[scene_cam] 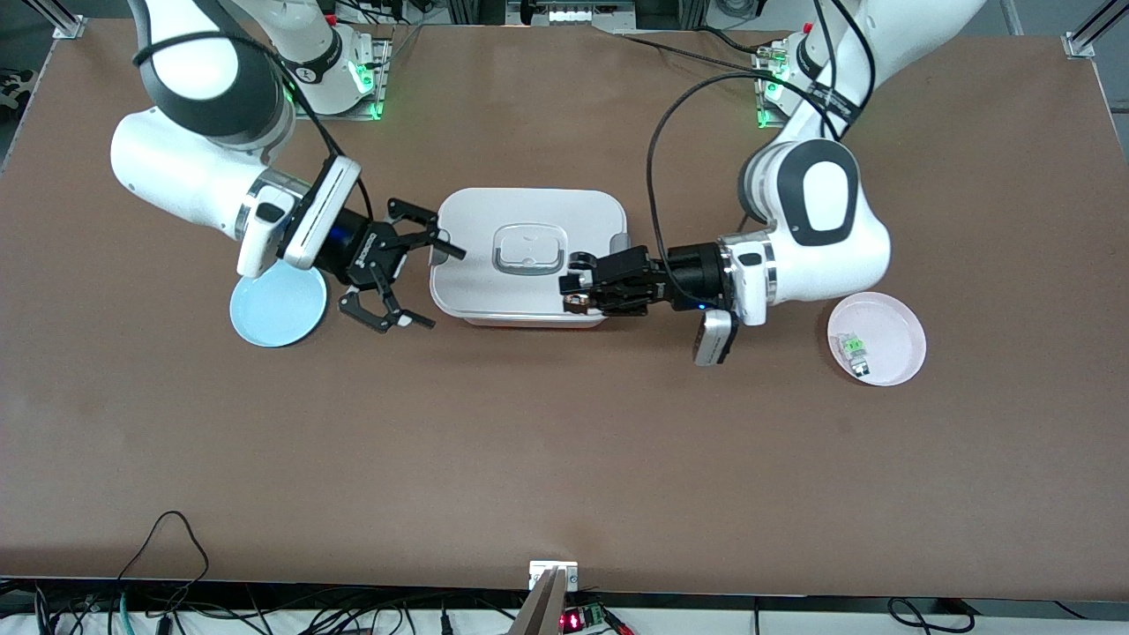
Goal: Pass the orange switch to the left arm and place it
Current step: 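Carry the switch with the left gripper while the right gripper withdraws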
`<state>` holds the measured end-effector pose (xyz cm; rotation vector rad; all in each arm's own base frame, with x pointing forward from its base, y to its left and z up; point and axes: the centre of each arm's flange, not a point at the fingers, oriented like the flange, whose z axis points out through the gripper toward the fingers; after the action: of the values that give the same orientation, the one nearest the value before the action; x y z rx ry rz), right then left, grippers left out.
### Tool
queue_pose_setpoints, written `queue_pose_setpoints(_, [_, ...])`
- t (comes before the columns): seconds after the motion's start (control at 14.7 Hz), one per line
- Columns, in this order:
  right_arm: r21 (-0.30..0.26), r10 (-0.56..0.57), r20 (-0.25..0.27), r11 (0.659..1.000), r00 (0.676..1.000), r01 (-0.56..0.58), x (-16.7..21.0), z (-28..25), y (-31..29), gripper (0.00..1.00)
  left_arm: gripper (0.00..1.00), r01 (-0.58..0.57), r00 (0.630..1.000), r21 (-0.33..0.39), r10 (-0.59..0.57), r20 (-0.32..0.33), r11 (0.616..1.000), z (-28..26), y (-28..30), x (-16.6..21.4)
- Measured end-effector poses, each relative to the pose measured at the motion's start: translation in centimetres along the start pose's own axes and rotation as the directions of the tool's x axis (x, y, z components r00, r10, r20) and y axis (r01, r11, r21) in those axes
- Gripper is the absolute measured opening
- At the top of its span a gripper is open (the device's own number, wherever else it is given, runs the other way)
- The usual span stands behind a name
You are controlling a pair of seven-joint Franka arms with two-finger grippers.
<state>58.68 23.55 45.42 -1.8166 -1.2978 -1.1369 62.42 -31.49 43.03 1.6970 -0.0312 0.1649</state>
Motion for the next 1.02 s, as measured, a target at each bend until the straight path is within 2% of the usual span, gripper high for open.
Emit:
queue_pose_setpoints(0.2, [-0.028, 0.103, 0.075, 0.994, 0.992, -0.101, -4.9, -1.5, 1.6, 1.0, 0.41, -0.099, 0.991, 0.084, 0.09, 0.104, 0.992, -4.0, -0.8, 1.4])
queue_pose_setpoints(0.34, [-0.071, 0.224, 0.133, 0.974, 0.965, -0.216, -7.0, -3.1, 3.2, 1.0, 0.41, -0.174, 0.971, 0.147, 0.145, 0.19, 0.974, -6.4, -1.1, 2.1])
queue_pose_setpoints(0.41, [-0.102, 0.295, 0.169, 0.954, 0.941, -0.28, -7.5, -4.1, 4.0, 1.0, 0.41, -0.21, 0.958, 0.177, 0.167, 0.232, 0.961, -7.4, -1.1, 2.4])
queue_pose_setpoints(0.55, [-0.186, 0.418, 0.257, 0.906, 0.872, -0.38, -7.7, -5.8, 5.3, 1.0, 0.41, -0.271, 0.928, 0.231, 0.19, 0.32, 0.934, -8.9, -1.5, 2.4])
queue_pose_setpoints(0.68, [-0.281, 0.509, 0.335, 0.857, 0.793, -0.432, -7.2, -6.5, 5.9, 1.0, 0.41, -0.332, 0.887, 0.291, 0.192, 0.42, 0.897, -10.2, -2.2, 2.2])
queue_pose_setpoints(0.89, [-0.383, 0.61, 0.403, 0.789, 0.682, -0.48, -6.9, -6.8, 6.0, 1.0, 0.41, -0.434, 0.797, 0.358, 0.166, 0.581, 0.827, -11.9, -2.4, 1.7])
queue_pose_setpoints(1.02, [-0.454, 0.656, 0.454, 0.753, 0.603, -0.477, -6.4, -7.7, 6.4, 1.0, 0.41, -0.508, 0.724, 0.418, 0.11, 0.681, 0.753, -13.5, -3.1, 1.4])
